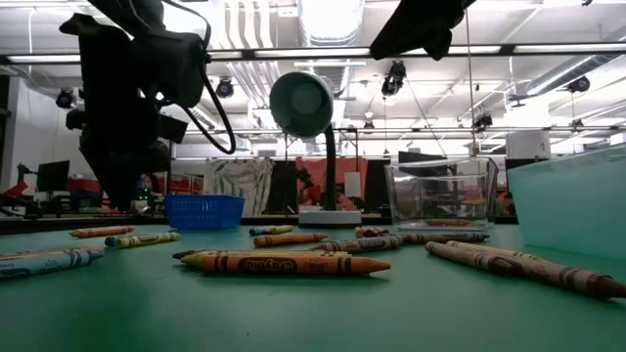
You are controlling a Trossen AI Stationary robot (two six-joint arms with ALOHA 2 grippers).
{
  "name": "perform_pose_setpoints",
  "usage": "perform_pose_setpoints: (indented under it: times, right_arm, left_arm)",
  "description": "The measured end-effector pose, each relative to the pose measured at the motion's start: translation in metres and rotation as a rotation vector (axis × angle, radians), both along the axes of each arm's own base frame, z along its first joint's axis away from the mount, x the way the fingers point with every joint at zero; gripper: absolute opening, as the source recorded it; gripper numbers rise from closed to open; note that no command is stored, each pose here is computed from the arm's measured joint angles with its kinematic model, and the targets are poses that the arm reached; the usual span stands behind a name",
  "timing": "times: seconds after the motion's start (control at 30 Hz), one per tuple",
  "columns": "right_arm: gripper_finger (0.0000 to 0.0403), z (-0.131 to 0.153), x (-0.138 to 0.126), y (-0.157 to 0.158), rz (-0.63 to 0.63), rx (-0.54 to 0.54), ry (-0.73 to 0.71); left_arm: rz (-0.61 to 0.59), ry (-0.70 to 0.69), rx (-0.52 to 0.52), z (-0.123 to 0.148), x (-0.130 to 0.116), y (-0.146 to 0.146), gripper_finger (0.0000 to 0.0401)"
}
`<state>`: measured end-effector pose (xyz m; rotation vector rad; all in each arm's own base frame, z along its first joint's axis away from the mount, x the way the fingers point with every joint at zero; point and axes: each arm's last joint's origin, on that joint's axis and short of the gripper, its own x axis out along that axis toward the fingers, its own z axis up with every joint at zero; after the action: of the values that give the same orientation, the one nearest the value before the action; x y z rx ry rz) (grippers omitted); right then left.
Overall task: Sort crayons
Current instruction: Put the orange crayon into the transparent bin
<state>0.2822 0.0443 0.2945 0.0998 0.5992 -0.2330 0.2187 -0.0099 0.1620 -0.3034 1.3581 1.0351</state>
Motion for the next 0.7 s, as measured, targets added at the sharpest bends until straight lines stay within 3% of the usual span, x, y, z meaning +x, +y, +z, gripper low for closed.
perform_pose_setpoints:
  times: [0.27, 0.7]
  right_arm:
    - [0.0047, -0.003, 0.002, 0.0, 0.001, -0.003, 0.012]
    - [0.0047, -0.003, 0.004, 0.001, 0.0, 0.001, -0.004]
  left_arm:
    - [-0.024, -0.031, -0.062, -0.01, -0.007, -0.001, 0.0135]
    - [-0.035, -0.062, -0.067, -0.022, -0.01, 0.0, 0.0135]
